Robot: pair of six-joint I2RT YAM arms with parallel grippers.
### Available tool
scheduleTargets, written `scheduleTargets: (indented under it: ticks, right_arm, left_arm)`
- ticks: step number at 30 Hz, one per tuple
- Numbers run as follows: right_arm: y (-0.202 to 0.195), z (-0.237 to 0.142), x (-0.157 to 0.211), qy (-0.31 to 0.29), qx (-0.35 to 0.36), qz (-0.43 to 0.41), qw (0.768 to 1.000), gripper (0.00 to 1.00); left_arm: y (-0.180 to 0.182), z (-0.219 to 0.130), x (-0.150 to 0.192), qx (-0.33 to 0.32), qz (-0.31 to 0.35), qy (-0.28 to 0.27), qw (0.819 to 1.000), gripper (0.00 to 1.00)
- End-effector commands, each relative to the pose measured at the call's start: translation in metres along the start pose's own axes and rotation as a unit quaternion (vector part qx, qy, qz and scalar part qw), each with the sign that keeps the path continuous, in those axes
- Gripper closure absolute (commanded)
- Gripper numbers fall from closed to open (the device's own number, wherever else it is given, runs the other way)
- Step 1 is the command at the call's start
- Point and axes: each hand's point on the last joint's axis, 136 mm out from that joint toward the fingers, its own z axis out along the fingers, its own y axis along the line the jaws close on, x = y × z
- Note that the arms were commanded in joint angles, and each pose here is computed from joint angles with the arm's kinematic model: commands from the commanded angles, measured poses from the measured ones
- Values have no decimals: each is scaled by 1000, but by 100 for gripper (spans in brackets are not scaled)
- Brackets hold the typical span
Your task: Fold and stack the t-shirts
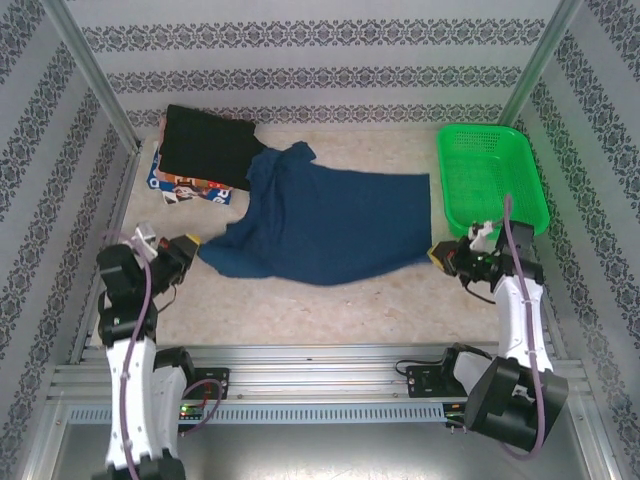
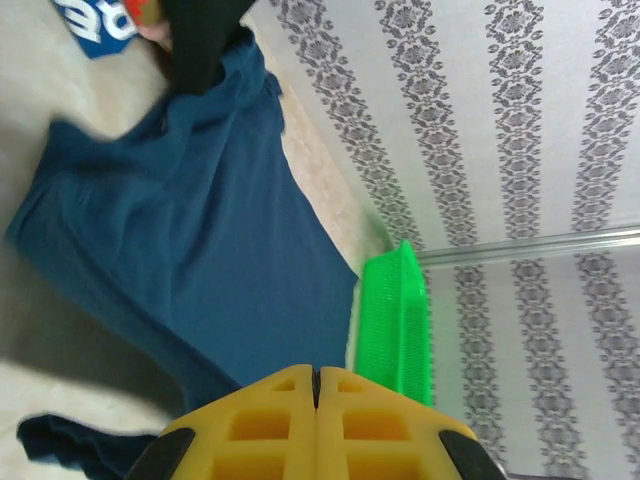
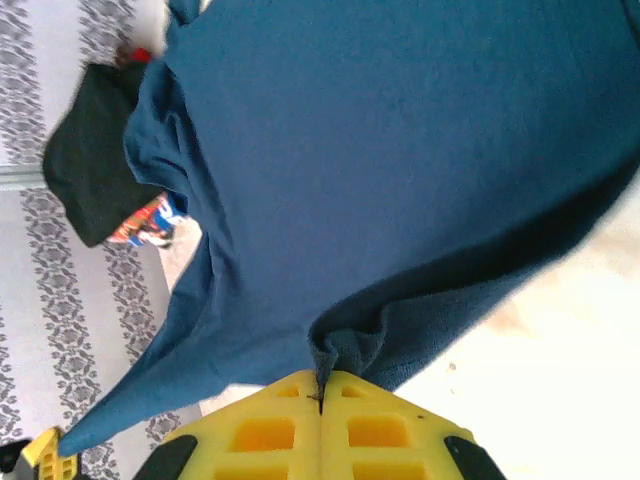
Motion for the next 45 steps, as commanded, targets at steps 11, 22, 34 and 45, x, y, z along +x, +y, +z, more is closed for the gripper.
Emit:
scheduleTargets:
  ticks: [11, 22, 34, 45]
  right_arm:
    - [-59, -16, 51, 29, 148, 94, 984, 100]
    - [-47, -41, 41, -33, 167, 90, 981, 100]
    - [236, -124, -135, -178, -111, -146, 967, 100]
    - [403, -218, -174, -246, -256, -241, 903, 100]
  left_arm:
    - [122, -66, 39, -337, -88, -17, 937, 100]
    - [79, -54, -15, -288, -34, -87, 953, 100]
    - [-196, -3, -201, 104, 137, -234, 957, 100]
    - [-352, -70, -269, 143, 262, -323, 898, 100]
